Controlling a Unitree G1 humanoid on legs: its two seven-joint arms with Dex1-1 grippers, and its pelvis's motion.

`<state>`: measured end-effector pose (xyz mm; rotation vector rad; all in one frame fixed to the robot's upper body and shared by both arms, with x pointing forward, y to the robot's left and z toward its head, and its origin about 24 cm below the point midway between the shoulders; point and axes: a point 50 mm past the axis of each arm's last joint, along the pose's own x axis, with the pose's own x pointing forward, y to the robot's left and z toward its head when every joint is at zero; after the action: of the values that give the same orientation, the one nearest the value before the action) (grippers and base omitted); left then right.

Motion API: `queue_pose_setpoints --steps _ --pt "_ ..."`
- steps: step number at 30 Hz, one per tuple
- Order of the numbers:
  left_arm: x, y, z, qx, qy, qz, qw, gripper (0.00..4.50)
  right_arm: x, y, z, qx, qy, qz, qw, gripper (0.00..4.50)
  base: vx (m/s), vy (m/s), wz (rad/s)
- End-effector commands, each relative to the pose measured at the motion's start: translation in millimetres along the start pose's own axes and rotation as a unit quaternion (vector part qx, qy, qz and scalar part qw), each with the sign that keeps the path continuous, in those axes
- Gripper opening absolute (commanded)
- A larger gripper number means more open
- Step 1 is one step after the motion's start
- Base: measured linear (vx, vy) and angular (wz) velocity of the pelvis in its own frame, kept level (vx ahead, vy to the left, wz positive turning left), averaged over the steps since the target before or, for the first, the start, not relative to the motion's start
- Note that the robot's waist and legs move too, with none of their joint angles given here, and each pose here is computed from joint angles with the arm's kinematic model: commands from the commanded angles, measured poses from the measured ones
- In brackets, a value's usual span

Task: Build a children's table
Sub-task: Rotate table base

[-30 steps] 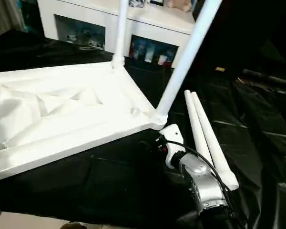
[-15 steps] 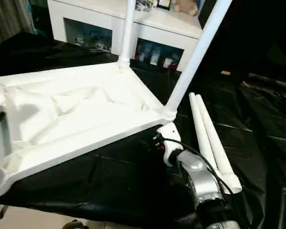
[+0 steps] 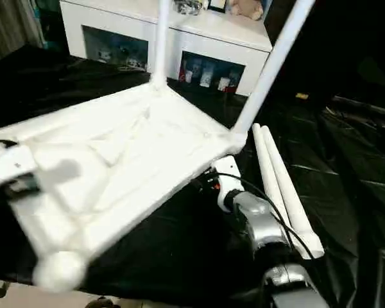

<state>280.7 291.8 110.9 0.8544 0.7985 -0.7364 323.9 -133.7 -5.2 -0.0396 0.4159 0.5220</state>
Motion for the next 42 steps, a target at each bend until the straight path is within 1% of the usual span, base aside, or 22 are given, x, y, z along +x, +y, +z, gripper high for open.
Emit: queue_pose_setpoints --steps 1,2,3,4,6,10,12,16,17,19,21,23,25,26,27,28,30,33,34,36,39,42 --pt "32.5 -45.8 30.9 0.048 -0.066 -0.148 0.986 2.30 8.5 9.8 15.2 -0.010 -0.027 0.021 0.999 3.87 0.000 0.000 0.00" --pt "32.5 -45.8 30.9 0.048 -0.066 -0.148 0.986 2.30 8.5 9.8 15.2 -0.010 -0.027 0.021 0.999 3.87 0.000 0.000 0.00" --pt "40.7 -49.0 46.5 0.059 -0.094 -0.142 0.984 2.30 12.8 12.5 20.7 -0.015 -0.031 0.025 0.999 3.87 0.000 0.000 0.00" --pt "43.4 -48.9 51.2 0.062 -0.101 -0.135 0.984 2.30 14.2 13.2 22.5 -0.016 -0.032 0.025 0.999 3.87 0.000 0.000 0.00" --pt "47.4 -44.2 55.2 0.062 -0.107 -0.109 0.986 2.30 16.1 14.6 26.0 -0.018 -0.036 0.027 0.999 3.87 0.000 0.000 0.00" --pt "45.5 -39.3 58.1 0.069 -0.113 -0.090 0.987 2.30 18.8 15.4 29.4 -0.022 -0.041 0.031 0.998 3.87 0.000 0.000 0.00" --pt "39.9 -33.7 60.7 0.054 -0.124 -0.082 0.987 2.56 19.2 14.9 29.7 -0.025 -0.042 0.033 0.998 3.87 0.000 0.000 0.00" --pt "29.9 -26.6 60.5 0.040 -0.123 -0.079 0.988 2.69 19.3 13.8 28.9 -0.029 -0.040 0.033 0.998 3.87 0.000 0.000 0.00" --pt "27.8 -26.2 60.0 0.040 -0.121 -0.083 0.988 2.69 19.3 13.6 28.6 -0.030 -0.040 0.033 0.998 3.87 0.000 0.000 0.00" --pt "19.4 -26.6 56.8 0.047 -0.110 -0.098 0.988 2.88 18.9 12.3 27.2 -0.033 -0.038 0.032 0.998 3.87 0.000 0.000 0.00" --pt "12.8 -24.0 56.1 0.054 -0.109 -0.095 0.988 3.02 18.4 11.1 26.0 -0.035 -0.037 0.030 0.998 3.87 0.000 0.000 0.00" --pt "5.3 -16.8 57.3 0.056 -0.115 -0.085 0.988 3.12 18.0 10.1 25.1 -0.037 -0.037 0.028 0.998 3.87 0.000 0.000 0.00" --pt "0.2 -11.2 58.5 0.055 -0.117 -0.077 0.989 3.34 17.9 9.6 24.6 -0.037 -0.037 0.028 0.998 3.87 0.000 0.000 0.00" --pt "-2.5 -8.8 59.4 0.054 -0.120 -0.075 0.988 3.34 17.7 9.3 24.5 -0.038 -0.036 0.027 0.998 3.87 0.000 0.000 0.00" --pt "-6.0 -5.6 60.3 0.051 -0.123 -0.072 0.988 3.51 17.5 8.9 24.3 -0.039 -0.036 0.027 0.998 3.87 0.000 0.000 0.00" --pt "-8.7 -3.0 60.3 0.051 -0.123 -0.068 0.989 3.51 17.5 8.7 24.1 -0.039 -0.036 0.026 0.998 3.87 0.000 0.000 0.00" --pt "-16.3 1.2 56.0 0.054 -0.109 -0.068 0.990 3.68 17.3 7.9 23.7 -0.041 -0.036 0.025 0.998 3.87 0.000 0.000 0.00" --pt "-21.4 -2.5 50.3 0.058 -0.094 -0.093 0.989 3.97 17.2 7.7 23.1 -0.044 -0.036 0.025 0.998 3.87 0.000 0.000 0.00" --pt "-20.8 -5.2 49.7 0.059 -0.092 -0.102 0.989 3.97 17.3 7.7 22.9 -0.044 -0.036 0.025 0.998 3.87 0.000 0.000 0.00" --pt "-18.2 -10.5 49.1 0.061 -0.090 -0.118 0.987 4.21 17.9 8.3 22.5 -0.044 -0.035 0.025 0.998 3.87 0.000 0.000 0.00" --pt "-15.1 -12.0 47.6 0.062 -0.086 -0.120 0.987 4.45 18.7 9.5 22.2 -0.044 -0.035 0.026 0.998 3.87 0.000 0.000 0.00" --pt "-15.6 -11.5 44.9 0.061 -0.079 -0.125 0.987 4.45 19.2 10.2 22.4 -0.044 -0.036 0.028 0.998 3.87 0.000 0.000 0.00"
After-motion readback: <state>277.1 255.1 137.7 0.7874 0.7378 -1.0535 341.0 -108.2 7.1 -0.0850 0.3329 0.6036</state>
